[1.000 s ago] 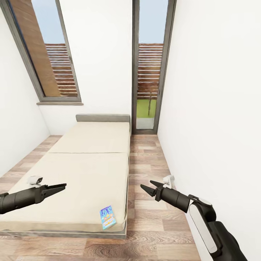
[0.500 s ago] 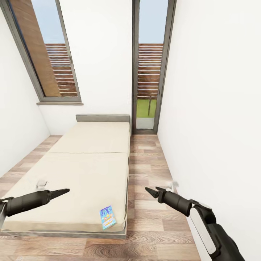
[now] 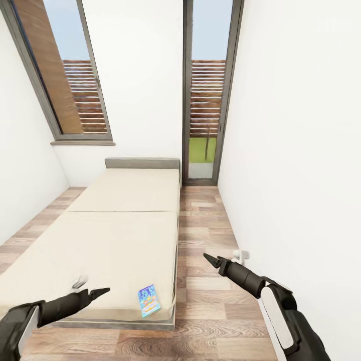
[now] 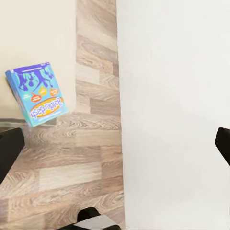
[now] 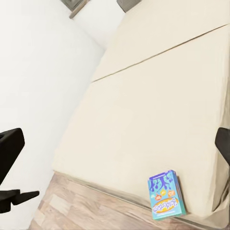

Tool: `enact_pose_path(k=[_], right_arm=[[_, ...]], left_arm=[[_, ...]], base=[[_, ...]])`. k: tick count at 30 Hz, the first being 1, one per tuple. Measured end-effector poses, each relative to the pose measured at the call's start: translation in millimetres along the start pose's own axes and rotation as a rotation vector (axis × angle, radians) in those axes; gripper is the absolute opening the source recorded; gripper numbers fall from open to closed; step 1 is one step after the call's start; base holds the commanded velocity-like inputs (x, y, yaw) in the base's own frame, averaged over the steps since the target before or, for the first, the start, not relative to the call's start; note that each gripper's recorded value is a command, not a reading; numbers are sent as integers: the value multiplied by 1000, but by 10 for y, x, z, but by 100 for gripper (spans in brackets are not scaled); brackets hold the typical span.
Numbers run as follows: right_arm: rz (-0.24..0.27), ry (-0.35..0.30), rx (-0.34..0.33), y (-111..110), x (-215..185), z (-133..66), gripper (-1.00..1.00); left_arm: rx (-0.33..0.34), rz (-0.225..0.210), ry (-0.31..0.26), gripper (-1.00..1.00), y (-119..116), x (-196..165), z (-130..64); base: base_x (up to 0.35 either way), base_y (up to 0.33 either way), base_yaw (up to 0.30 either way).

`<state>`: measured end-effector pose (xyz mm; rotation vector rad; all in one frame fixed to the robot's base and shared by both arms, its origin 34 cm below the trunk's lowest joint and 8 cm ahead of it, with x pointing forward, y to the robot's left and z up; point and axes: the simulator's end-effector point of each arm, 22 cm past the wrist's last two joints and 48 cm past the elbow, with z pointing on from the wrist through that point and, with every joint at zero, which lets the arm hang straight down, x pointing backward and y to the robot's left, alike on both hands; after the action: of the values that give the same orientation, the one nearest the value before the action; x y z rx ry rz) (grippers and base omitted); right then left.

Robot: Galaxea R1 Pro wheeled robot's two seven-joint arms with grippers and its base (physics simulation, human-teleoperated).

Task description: Put all the toys in the child's room - the three board games (two on the bed and one on the table), the two jigsaw puzzles on the table, and the tennis ball on the table - inside the toy box on the table in the child's room.

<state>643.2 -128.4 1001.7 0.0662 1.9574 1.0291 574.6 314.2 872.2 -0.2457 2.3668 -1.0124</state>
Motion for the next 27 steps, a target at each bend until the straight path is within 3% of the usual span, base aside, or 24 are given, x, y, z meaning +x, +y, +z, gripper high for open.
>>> enact_pose_path(k=[5, 13, 27], right_arm=[[10, -5, -4, 27, 3, 19, 100], [18, -7, -11, 69, 18, 46, 100], [31, -10, -29, 175, 53, 111, 100]], left_arm=[[3, -54, 26, 100, 77, 395, 251], [4, -119, 38, 100, 246, 886, 387], [24, -90, 8, 100, 275, 1079, 432]], base=[[0, 0, 0], [0, 0, 0], [0, 0, 0]])
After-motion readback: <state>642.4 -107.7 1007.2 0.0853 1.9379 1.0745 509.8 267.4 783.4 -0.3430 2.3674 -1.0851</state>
